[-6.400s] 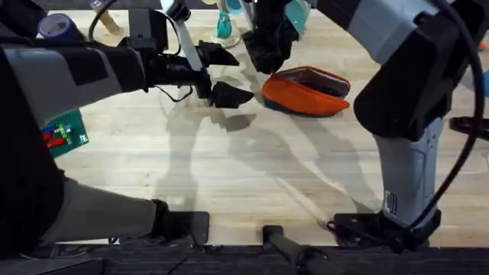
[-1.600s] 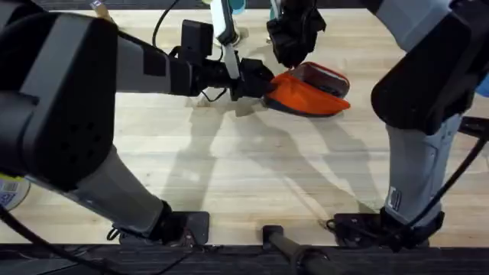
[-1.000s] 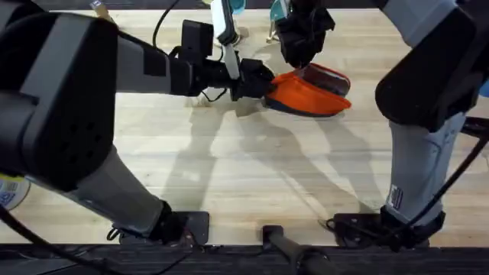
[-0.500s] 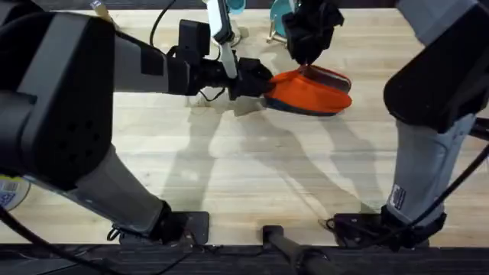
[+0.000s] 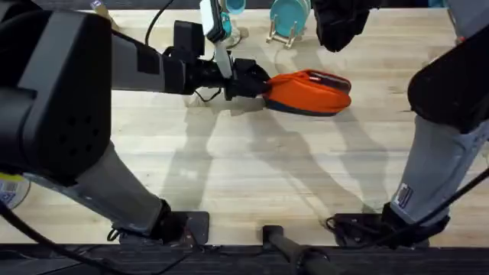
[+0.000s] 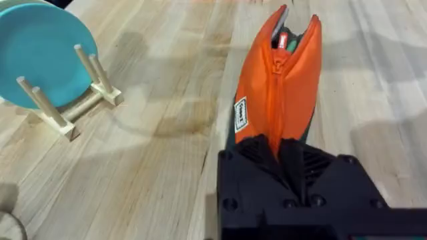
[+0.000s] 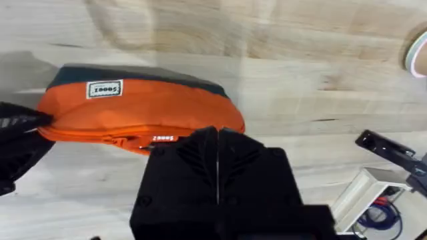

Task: Unzip the bag, pick up the pens from the table one at a time and place them inside, then zip the bag closed.

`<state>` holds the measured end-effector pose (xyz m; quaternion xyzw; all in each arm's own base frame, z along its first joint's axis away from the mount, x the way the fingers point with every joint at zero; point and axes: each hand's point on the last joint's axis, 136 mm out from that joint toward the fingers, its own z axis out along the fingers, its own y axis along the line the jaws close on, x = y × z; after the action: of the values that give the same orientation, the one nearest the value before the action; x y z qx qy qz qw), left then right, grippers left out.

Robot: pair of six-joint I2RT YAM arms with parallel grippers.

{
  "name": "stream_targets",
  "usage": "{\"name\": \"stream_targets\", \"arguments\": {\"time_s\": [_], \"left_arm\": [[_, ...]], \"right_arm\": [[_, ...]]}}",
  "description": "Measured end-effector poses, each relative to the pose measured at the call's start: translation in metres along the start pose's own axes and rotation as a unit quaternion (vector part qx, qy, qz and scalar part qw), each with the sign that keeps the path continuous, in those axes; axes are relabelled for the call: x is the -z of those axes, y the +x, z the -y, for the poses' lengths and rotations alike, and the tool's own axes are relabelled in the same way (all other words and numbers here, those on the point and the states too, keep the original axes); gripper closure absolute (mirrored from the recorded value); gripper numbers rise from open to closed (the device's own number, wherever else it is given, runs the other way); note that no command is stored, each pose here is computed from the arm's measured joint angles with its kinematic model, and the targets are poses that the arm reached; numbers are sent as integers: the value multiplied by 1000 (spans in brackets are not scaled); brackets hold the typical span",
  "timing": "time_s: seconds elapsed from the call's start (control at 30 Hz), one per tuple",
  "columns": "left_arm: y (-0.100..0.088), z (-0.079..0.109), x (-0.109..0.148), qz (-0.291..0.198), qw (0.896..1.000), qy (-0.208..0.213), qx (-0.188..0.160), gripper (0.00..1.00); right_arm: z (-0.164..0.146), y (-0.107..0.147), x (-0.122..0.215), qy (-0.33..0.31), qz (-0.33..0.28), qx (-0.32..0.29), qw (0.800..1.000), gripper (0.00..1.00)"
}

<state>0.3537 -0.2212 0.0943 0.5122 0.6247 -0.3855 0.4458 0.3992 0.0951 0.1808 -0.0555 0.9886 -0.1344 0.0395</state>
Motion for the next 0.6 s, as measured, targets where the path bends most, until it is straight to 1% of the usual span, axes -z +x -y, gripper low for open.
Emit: {"name": "stream_targets", "arguments": {"time_s": [0.3, 0.33, 0.43, 0.47, 0.53, 0.57, 0.6], "left_arm": [[0, 0, 0, 0, 1000, 0, 1, 959], [0, 0, 0, 0, 1000, 0, 1, 959], [0, 0, 0, 0, 1000, 0, 1, 959], [0, 0, 0, 0, 1000, 0, 0, 959], [0, 0, 0, 0, 1000, 0, 1, 959], [0, 0, 0, 0, 1000, 0, 0, 959], [0, 0, 0, 0, 1000, 0, 1, 959]], "right_arm": [[10, -2, 3, 25, 9, -2, 1000, 968], [19, 0, 20, 22, 31, -13, 999, 890], [28, 5, 43, 17, 60, -24, 998, 478], [32, 8, 52, 15, 72, -29, 997, 319], [38, 12, 68, 10, 93, -35, 995, 55], [41, 15, 75, 8, 103, -38, 994, 19], [44, 17, 82, 6, 112, -41, 993, 9]]}}
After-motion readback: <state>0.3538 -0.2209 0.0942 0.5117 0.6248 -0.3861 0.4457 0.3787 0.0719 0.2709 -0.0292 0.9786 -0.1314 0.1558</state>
